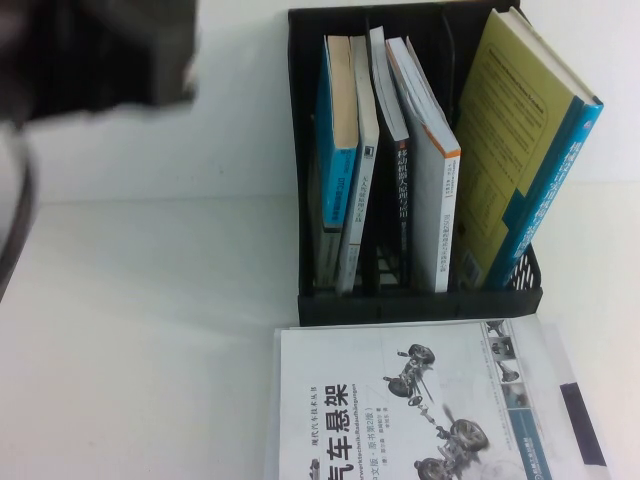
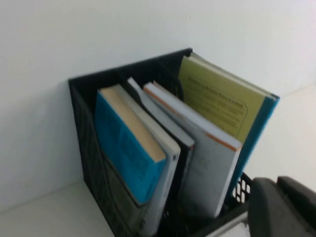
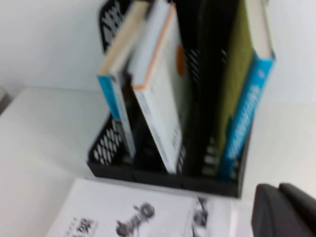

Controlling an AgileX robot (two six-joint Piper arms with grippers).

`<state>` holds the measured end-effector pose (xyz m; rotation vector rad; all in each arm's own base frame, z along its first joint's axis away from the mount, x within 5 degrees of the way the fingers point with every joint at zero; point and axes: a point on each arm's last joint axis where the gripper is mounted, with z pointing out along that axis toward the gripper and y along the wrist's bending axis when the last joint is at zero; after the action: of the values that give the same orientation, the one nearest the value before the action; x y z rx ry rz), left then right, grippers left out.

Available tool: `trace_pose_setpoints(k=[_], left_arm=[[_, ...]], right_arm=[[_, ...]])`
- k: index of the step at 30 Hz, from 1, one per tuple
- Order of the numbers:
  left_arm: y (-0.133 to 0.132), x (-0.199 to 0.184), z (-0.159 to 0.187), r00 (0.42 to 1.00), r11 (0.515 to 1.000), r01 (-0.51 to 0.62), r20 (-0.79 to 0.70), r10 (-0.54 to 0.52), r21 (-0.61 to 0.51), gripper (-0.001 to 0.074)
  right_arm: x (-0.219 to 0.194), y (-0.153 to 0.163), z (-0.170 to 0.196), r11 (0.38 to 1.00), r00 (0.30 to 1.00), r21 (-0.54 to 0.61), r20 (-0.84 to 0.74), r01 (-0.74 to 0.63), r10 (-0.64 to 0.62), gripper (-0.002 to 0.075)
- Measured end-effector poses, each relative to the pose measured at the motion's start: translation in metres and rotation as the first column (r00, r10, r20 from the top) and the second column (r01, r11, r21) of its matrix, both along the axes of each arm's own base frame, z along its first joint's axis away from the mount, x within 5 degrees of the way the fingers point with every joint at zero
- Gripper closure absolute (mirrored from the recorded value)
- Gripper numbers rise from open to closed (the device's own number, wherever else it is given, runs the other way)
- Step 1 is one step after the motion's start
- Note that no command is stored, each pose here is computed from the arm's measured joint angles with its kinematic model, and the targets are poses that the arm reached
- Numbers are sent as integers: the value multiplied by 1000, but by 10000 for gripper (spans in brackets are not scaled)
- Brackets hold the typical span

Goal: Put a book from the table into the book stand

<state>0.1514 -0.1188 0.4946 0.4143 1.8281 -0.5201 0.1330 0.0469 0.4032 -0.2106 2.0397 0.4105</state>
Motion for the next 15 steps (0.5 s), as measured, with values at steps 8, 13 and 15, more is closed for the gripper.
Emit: trace_pose_setpoints(k=[8,13,15], left_arm=[[39,-49,-89,998,994,-1,-62,-6,-105,734],[45,-57,-125,993,995,-8,-121,-4,-96,734],[44,-57,-132,989,996,-12,-149,-1,-92,734]], right_arm=[[-40,-16,-71,994,995,25,14,103,-103,728],[-49,-21,-94,990,986,61,108,124,-130,728],[-52,-21,-101,991,987,58,98,125,-130,728]])
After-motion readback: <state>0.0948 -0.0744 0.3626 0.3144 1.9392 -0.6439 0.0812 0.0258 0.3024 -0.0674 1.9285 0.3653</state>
